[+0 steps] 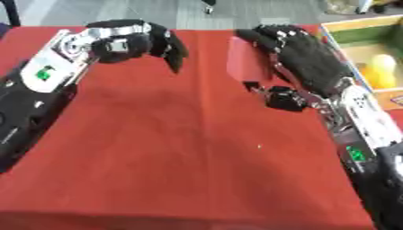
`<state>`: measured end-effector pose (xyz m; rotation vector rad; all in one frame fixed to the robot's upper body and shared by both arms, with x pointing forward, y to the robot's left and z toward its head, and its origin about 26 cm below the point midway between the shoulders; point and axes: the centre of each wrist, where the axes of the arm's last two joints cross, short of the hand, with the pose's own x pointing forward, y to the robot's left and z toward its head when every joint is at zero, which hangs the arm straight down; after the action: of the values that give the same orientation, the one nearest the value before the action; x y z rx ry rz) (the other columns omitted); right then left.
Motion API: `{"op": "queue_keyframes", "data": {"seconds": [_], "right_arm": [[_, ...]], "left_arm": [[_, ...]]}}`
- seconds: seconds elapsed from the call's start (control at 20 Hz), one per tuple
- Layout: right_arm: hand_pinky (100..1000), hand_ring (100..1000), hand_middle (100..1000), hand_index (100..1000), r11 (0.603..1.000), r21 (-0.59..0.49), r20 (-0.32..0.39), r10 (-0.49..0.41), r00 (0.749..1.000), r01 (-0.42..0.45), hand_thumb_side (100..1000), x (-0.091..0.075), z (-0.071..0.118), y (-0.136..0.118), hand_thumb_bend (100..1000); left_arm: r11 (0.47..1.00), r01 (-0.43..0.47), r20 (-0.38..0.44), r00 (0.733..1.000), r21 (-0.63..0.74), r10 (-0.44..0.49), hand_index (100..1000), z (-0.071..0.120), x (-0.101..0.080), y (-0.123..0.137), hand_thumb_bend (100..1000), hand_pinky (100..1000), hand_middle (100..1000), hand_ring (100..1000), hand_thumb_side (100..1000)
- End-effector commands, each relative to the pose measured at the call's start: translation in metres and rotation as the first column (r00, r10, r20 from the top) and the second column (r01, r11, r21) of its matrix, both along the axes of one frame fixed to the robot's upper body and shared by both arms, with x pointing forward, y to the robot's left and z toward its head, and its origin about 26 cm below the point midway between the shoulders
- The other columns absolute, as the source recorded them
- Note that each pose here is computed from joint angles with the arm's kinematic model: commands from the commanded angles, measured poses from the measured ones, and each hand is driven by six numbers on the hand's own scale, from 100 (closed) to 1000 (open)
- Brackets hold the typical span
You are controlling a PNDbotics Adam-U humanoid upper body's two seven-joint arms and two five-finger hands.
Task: Pick up the objects with one hand, pass them to the other hand, and then place them into the box on the other side of the table.
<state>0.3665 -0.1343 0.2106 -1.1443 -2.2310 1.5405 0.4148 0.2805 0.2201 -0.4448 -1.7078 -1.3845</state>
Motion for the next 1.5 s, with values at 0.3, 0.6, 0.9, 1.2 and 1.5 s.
{"op": "queue_keyframes", "data": {"seconds": [0.3, 0.6, 0.9, 1.2, 1.5], "right_arm": [[708, 608, 191, 915, 0.915, 0.014, -0.023, -0.404, 0.915, 0.404, 100, 0.047, 0.018, -0.110, 253], [798, 841, 592, 958, 0.753, 0.056, -0.247, -0.625, 0.740, 0.655, 645, 0.086, -0.006, -0.202, 285], [933, 1000, 940, 992, 0.674, -0.011, -0.427, -0.671, 0.605, 0.739, 937, 0.095, -0.028, -0.253, 363], [938, 1000, 965, 998, 0.647, -0.038, -0.454, -0.690, 0.563, 0.762, 964, 0.088, -0.028, -0.273, 354], [906, 996, 869, 974, 0.658, 0.102, -0.360, -0.675, 0.644, 0.746, 763, 0.074, -0.001, -0.280, 312]], "left_arm": [[0.978, -0.151, 0.097, 0.981, -0.146, 0.166, 759, 0.019, -0.021, 0.048, 710, 741, 583, 625, 831], [0.924, -0.276, 0.079, 0.949, -0.264, 0.305, 752, 0.005, -0.036, 0.070, 659, 737, 578, 616, 833], [0.862, -0.367, 0.031, 0.915, -0.349, 0.402, 746, -0.012, -0.047, 0.084, 645, 734, 574, 613, 829], [0.810, -0.435, -0.003, 0.882, -0.393, 0.472, 740, -0.021, -0.054, 0.095, 636, 732, 571, 610, 820], [0.763, -0.484, -0.020, 0.849, -0.429, 0.528, 723, -0.028, -0.059, 0.101, 602, 724, 561, 601, 810]]}}
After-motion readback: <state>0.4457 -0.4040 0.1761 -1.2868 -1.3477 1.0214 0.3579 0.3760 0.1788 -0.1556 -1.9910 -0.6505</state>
